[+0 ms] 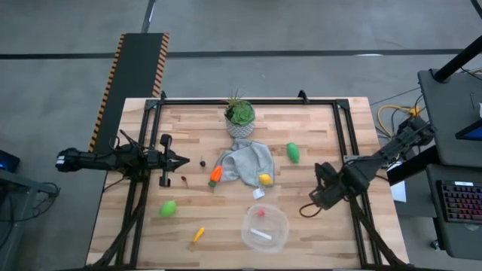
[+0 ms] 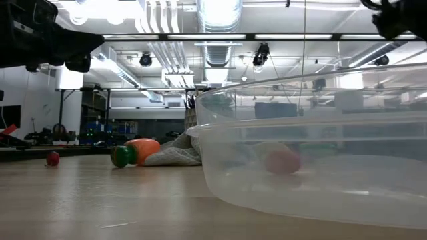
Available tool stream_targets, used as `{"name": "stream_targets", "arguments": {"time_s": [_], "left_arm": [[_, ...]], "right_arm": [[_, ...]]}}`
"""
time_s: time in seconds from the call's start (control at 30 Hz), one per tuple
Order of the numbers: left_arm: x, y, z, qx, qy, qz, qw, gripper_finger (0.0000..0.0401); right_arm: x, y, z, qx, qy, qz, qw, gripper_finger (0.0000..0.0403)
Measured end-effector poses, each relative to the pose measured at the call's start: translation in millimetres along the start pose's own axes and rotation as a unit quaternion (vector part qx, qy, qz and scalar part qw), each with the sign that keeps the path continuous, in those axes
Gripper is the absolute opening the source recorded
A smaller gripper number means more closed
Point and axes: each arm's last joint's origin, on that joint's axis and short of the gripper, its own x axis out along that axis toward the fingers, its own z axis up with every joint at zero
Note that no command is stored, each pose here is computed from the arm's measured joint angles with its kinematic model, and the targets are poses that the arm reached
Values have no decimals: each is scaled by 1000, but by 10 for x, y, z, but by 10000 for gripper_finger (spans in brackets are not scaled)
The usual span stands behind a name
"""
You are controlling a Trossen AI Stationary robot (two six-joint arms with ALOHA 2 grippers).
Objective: Pick and placing Produce into tupperware
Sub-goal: Put the strawberry into the transparent bin
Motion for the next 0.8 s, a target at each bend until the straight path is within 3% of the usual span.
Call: {"name": "stream_targets", "arguments": {"time_s": [0.13, 0.27, 0.8], "left_arm": [[0, 1, 2, 2, -1, 1, 1000, 0], [0, 2, 9, 12, -4, 1, 1000, 0], [1, 3, 24, 13, -12, 1, 1000, 0]], "right_arm": [[141, -59, -68, 26, 22, 26, 999, 210], [283, -153, -92, 45, 20, -8, 999, 224], [482, -166, -134, 72, 51, -30, 996, 228]]}}
